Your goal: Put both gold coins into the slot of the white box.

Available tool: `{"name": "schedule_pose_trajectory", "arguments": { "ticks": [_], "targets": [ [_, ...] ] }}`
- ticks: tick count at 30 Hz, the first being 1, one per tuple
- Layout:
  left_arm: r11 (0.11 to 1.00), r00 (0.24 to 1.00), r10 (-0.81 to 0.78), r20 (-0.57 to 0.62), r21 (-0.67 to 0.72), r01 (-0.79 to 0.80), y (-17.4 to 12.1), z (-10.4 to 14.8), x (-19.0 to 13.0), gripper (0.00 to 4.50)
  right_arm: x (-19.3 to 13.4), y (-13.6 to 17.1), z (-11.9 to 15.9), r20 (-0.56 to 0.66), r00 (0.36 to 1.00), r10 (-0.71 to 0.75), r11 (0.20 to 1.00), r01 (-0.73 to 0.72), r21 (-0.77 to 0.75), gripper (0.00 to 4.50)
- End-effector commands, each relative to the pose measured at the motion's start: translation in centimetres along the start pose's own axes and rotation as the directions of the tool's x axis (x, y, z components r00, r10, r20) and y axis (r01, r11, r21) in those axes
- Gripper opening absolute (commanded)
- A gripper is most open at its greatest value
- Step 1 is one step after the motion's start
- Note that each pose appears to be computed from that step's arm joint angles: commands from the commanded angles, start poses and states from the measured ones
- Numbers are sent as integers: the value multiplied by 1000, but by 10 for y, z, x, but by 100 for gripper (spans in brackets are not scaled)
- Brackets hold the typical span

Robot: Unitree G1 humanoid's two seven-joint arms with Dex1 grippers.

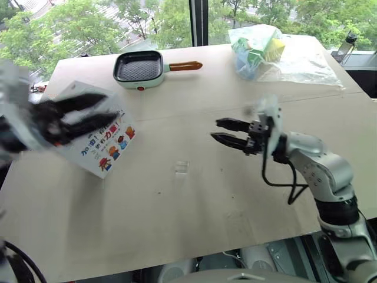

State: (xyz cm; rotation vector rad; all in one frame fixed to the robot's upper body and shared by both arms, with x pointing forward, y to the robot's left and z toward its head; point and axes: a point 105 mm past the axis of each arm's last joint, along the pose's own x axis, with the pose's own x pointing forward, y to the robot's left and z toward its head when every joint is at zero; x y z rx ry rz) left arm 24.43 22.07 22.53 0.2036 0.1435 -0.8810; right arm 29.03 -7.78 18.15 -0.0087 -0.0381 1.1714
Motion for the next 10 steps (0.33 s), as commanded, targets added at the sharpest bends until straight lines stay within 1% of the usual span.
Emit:
{"name": "schedule_pose_trajectory", "arguments": {
  "ticks": [1,4,6,8,10],
  "targets": [
    [999,999,40,-26,28,-40,-27,-23,19,338,-28,-6,-11,-18,998,-56,996,54,-66,219],
    [996,996,85,-29,-28,-85,-39,-48,23,338,-45,-11,-29,-48,994,-99,992,94,-88,219],
    [988,988,147,-55,-46,-149,-39,-70,22,338,-54,-15,-41,-70,989,-126,986,118,-114,219],
    [982,981,180,-76,-51,-184,-39,-87,20,338,-60,-16,-52,-102,987,-126,984,111,-141,219],
    [976,976,201,-84,-65,-207,-39,-101,18,338,-64,-15,-61,-115,986,-120,985,104,-136,219]
  ]
}}
